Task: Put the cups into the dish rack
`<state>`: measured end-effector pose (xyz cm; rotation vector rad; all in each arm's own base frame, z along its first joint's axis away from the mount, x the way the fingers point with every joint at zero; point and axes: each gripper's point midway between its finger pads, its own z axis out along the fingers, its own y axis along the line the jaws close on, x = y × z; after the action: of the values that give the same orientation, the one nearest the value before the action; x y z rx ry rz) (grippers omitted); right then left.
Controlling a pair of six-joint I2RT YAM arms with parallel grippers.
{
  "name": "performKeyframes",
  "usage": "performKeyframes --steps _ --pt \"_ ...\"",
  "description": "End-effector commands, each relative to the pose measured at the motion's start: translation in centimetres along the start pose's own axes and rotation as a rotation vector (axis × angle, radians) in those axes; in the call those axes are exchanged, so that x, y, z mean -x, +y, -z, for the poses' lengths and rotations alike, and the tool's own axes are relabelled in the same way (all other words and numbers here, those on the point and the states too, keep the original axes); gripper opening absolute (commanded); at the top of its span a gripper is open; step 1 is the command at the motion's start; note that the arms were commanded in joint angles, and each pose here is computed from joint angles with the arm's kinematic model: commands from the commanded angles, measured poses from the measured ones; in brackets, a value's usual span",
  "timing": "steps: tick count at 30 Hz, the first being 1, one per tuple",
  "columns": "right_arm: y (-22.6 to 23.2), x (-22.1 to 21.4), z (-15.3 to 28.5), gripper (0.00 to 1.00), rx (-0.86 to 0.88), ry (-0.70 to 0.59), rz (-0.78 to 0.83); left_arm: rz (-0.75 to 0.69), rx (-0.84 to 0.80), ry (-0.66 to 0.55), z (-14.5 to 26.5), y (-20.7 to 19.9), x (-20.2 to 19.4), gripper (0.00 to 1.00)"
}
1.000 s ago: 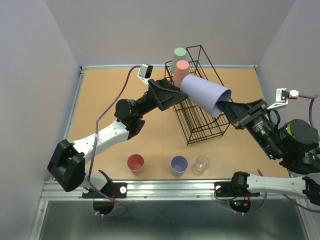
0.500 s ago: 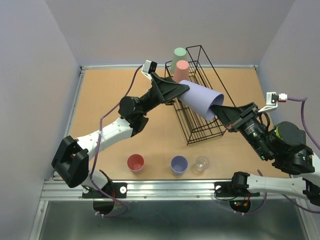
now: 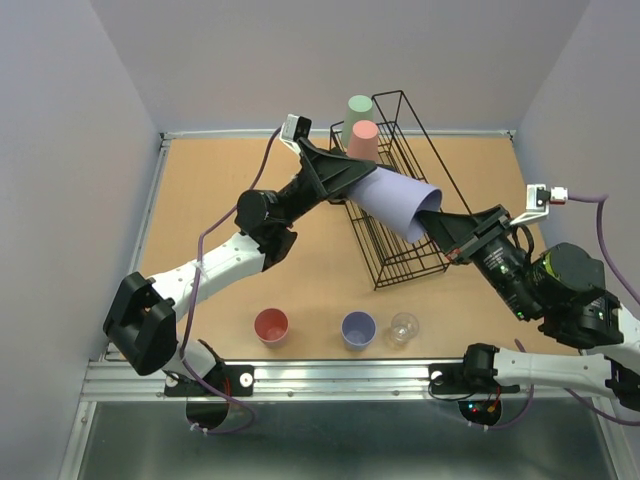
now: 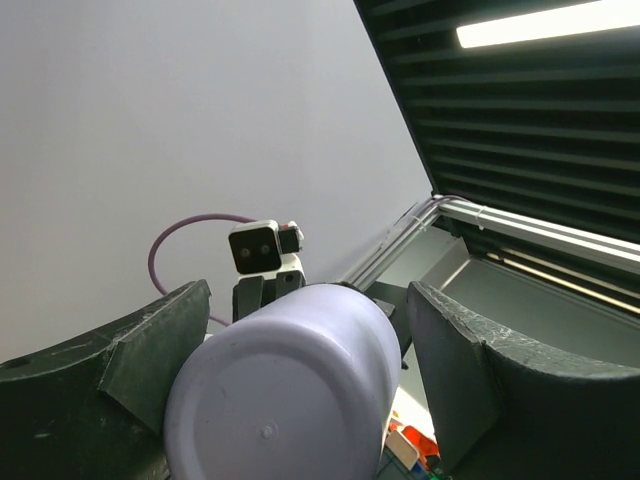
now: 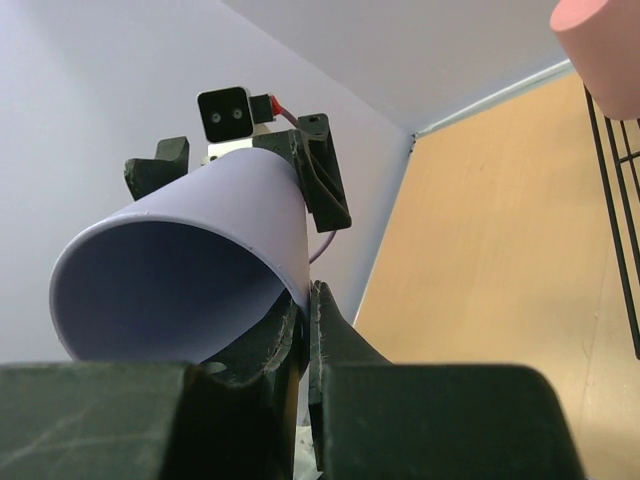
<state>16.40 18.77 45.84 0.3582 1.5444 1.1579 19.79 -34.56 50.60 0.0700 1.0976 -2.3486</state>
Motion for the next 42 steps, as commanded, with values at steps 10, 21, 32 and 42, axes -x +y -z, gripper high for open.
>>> performKeyframes --steps 10,21,32,42 --pt "1.1 3.8 -0.4 0.00 0.022 -0.182 -0.043 -0.136 -0.506 -0.018 3.1 -13.5 -1.0 0.91" --pt "1.3 -1.9 -4.2 0.00 -0.001 -0.100 0.025 -0.092 -0.542 -0.057 3.3 -14.5 -0.2 0.84" --pt "0.1 -7.0 -4.7 0.00 0.029 0.035 0.042 -0.087 -0.506 -0.171 3.5 -15.6 2.2 0.16" --pt "-1.8 -6.9 -3.5 0.54 -0.058 0.097 0.099 -0.258 -0.240 -0.139 3.5 -11.5 5.2 0.00"
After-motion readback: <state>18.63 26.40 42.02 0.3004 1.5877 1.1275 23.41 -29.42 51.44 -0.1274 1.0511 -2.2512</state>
